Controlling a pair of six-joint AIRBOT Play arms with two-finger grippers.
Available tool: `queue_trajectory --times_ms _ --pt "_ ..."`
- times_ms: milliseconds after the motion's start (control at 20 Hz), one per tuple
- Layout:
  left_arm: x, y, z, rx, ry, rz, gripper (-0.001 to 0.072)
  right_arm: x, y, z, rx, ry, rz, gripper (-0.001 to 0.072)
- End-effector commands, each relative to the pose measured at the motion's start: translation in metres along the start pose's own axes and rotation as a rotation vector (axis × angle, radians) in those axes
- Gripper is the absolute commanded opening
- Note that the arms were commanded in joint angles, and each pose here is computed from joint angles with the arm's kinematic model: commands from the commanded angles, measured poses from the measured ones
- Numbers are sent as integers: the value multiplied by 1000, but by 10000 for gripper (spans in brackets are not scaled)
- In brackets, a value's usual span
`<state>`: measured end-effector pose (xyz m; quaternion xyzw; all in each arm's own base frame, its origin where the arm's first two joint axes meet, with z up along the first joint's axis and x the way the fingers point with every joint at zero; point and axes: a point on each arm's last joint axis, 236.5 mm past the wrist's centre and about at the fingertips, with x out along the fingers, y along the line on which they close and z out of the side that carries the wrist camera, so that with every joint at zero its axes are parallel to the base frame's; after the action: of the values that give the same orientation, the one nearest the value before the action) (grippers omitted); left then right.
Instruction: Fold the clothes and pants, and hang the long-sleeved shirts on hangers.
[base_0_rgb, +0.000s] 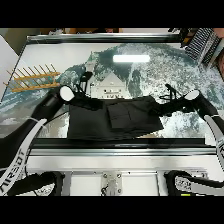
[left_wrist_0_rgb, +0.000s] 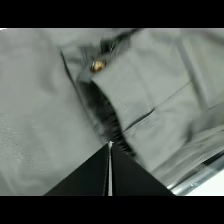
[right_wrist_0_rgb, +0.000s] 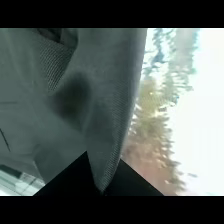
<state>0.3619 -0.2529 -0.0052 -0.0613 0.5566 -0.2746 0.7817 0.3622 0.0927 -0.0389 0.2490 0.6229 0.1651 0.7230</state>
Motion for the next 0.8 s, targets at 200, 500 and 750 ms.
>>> queue_trajectory --times_ms 200,500,750 --pt "102 -34 -42 88 135 -8 9 -96 21 16 -58 -6 -213 24" --pt "130 -77 -24 174 152 -52 9 -114 52 7 -130 31 -302 24" --pt "149 -87 -33 199 225 -65 9 -115 84 8 -180 7 -287 23"
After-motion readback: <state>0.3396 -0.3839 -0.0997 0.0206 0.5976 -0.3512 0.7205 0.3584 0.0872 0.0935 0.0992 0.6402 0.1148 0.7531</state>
